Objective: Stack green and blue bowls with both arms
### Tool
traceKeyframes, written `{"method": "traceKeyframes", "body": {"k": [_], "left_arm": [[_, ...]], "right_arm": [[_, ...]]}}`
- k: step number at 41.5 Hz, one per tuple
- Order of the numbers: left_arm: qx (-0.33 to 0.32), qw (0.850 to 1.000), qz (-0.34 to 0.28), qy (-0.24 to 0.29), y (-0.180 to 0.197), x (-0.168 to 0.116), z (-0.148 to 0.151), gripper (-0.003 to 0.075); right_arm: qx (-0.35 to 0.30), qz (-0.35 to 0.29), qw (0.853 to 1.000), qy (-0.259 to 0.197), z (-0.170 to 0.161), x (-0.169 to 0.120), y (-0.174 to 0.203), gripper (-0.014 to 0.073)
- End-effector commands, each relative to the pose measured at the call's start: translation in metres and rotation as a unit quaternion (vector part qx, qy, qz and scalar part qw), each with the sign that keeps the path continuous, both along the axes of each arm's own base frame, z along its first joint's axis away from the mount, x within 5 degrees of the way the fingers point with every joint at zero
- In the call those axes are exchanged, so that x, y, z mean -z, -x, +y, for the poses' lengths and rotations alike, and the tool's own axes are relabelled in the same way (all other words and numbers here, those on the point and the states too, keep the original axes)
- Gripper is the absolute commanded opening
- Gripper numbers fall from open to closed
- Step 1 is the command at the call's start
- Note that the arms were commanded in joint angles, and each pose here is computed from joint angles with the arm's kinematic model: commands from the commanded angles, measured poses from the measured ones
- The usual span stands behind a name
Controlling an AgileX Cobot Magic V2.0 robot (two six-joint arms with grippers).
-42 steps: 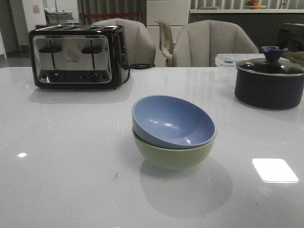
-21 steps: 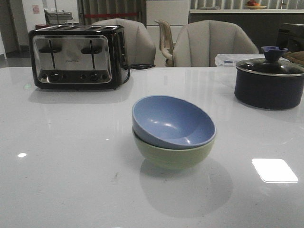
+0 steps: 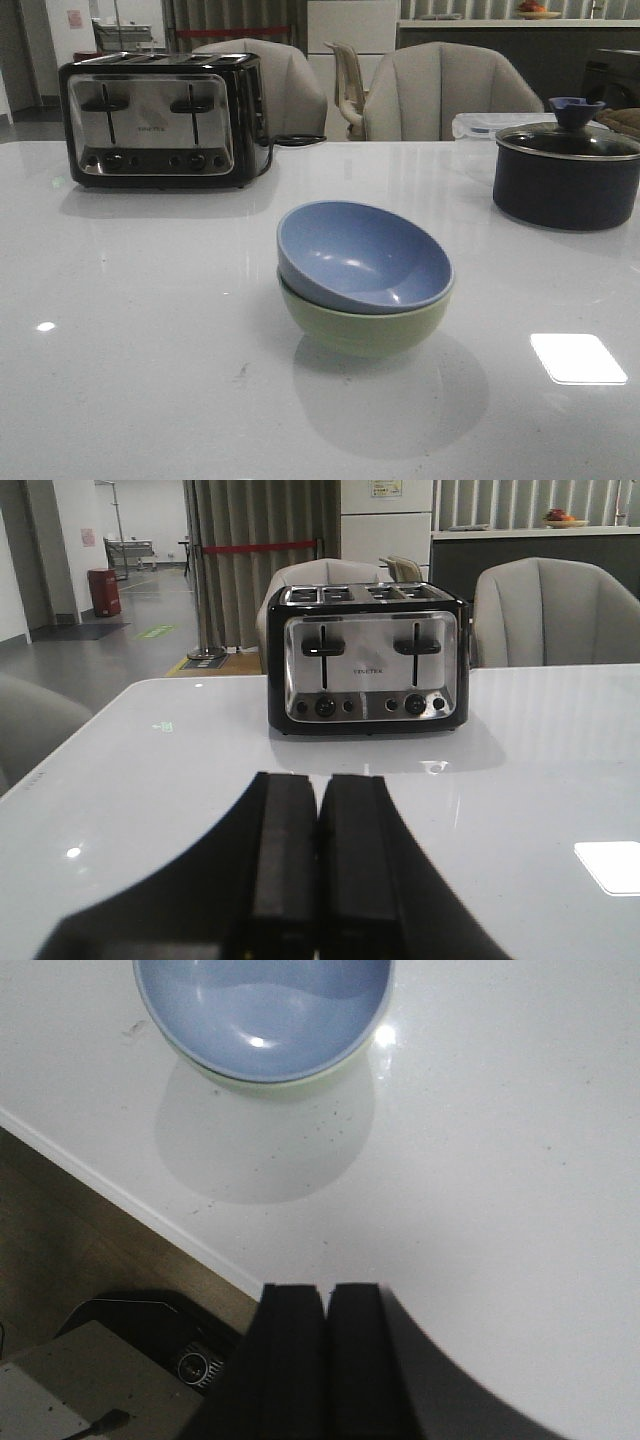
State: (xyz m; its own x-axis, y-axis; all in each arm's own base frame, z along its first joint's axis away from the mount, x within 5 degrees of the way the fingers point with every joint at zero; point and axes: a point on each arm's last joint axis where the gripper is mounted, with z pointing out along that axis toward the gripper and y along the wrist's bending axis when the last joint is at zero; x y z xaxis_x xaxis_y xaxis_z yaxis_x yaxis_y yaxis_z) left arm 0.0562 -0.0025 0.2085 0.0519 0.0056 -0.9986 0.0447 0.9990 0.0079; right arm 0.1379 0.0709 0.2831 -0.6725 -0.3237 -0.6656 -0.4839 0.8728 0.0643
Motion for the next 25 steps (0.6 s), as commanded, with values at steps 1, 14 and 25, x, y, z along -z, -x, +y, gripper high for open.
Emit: {"method": "traceKeyframes", "body": {"k": [1,14,25], "left_arm": [[-0.004,0.998,-0.058,0.006,0.0029,-0.0090,0.0006,0.0102],[-0.005,0.998,-0.054,0.006,0.0020,-0.0038,0.0007,0.0102],[-0.005,0.998,-0.068,0.007,0.0024,-0.0063,0.0007,0.0101]], "right_arm": [[0.003,-0.039,0.999,-0.015,0.0011,-0.0127,-0.0045,0.0034],[0.003,-0.039,0.999,-0.015,0.0011,-0.0127,-0.0045,0.0034],[0.003,-0.039,0.999,-0.015,0.0011,-0.0127,-0.0045,0.0034]]}}
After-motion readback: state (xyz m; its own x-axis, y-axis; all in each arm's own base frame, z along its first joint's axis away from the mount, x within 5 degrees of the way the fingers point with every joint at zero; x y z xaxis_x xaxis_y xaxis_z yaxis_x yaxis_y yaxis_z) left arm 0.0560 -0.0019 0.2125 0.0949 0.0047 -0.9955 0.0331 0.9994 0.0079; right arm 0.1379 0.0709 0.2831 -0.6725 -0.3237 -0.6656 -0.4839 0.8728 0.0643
